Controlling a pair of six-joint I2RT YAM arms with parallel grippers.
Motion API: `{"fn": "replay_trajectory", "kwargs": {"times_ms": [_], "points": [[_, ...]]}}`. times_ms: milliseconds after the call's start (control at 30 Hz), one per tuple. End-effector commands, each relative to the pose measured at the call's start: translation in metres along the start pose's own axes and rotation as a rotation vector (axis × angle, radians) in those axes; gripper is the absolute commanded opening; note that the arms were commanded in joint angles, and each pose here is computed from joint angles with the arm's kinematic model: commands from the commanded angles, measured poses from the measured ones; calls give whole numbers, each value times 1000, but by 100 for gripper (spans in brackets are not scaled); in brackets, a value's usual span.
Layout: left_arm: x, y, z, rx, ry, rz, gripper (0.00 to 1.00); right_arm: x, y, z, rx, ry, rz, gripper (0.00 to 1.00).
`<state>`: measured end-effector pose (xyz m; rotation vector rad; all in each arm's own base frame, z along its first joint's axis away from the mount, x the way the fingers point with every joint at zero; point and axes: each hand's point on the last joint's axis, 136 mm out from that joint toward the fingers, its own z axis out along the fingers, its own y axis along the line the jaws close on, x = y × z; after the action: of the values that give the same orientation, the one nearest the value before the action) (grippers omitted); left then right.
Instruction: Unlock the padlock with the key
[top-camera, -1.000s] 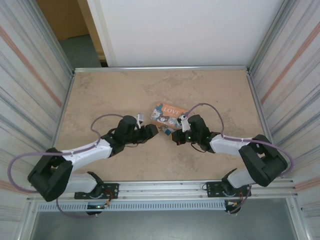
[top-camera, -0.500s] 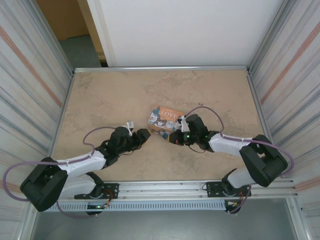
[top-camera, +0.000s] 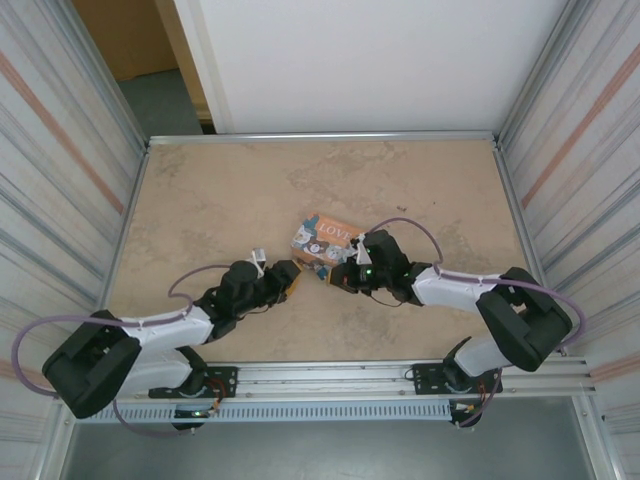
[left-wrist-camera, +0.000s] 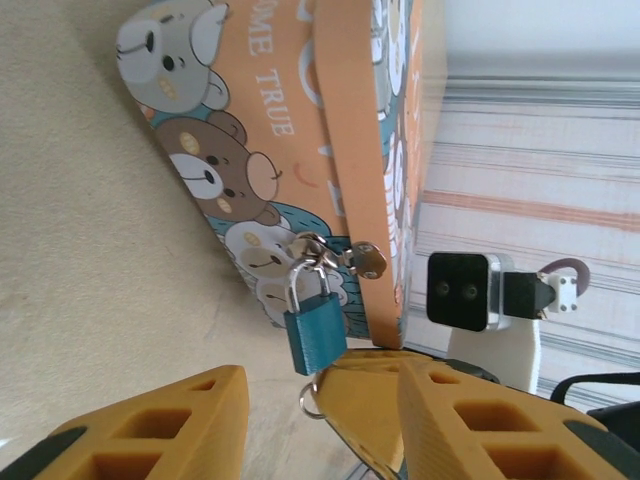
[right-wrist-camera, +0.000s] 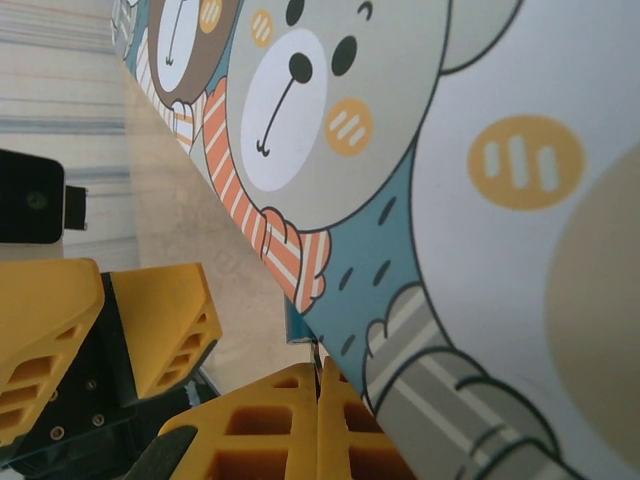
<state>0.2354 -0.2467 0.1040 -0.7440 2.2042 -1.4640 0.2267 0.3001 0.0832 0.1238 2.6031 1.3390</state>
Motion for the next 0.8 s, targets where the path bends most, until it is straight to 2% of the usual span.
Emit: {"fn": "replay_trajectory", "kwargs": {"times_ms": [0, 767], "points": [[1, -8, 2, 50, 1, -41, 43, -9, 26, 4, -62, -23, -8, 0], [10, -5, 35, 98, 59, -110, 40, -9, 36, 11, -89, -17, -4, 0]]}}
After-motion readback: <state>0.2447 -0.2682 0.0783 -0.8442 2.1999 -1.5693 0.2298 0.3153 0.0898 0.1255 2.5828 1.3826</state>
